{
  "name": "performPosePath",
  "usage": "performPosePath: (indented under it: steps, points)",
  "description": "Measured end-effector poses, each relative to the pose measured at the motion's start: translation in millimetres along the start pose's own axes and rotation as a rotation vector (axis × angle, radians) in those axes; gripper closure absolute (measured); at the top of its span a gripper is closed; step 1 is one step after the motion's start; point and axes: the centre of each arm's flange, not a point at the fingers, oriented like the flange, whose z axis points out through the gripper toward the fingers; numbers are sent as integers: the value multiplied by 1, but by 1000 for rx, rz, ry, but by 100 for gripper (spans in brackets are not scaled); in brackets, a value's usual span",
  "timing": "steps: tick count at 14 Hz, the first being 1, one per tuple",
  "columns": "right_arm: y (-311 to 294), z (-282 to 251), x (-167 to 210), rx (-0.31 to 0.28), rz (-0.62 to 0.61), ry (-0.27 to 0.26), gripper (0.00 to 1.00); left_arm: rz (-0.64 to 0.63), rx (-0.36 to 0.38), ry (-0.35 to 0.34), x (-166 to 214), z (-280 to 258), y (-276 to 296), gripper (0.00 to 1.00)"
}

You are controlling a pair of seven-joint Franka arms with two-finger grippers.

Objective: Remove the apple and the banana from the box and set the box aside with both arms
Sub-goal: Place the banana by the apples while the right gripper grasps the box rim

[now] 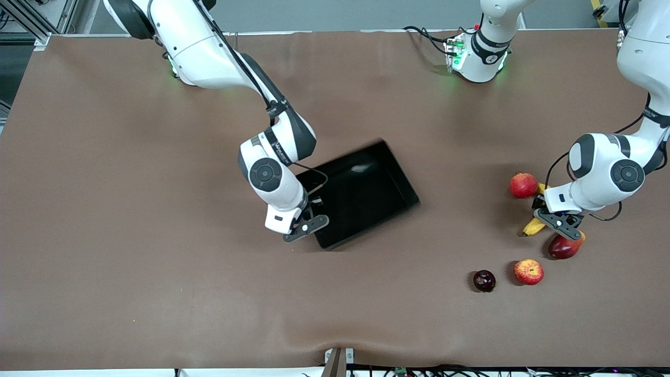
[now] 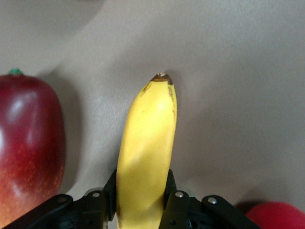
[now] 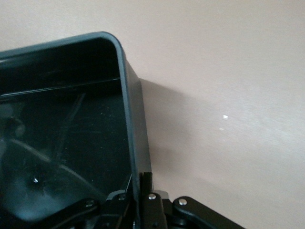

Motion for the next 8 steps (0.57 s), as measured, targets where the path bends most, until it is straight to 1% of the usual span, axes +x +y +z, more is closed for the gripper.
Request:
performPosePath:
  steps: [2, 5, 6, 7, 8]
  points:
    - [4, -23, 5, -2, 52, 28, 95, 17, 6, 15, 2, 1, 0, 45]
    - [18, -75, 6, 3, 112, 38, 95, 35, 28, 31, 5, -8, -6, 14]
    - [32, -95, 4, 5, 132, 32, 95, 38, 44, 41, 9, -18, -9, 5]
    - [48, -113, 0, 7, 156, 24, 95, 40, 58, 52, 16, -32, -9, 0]
    - [67, -130, -4, 9, 184, 20, 95, 24, 57, 58, 22, -48, -10, 0]
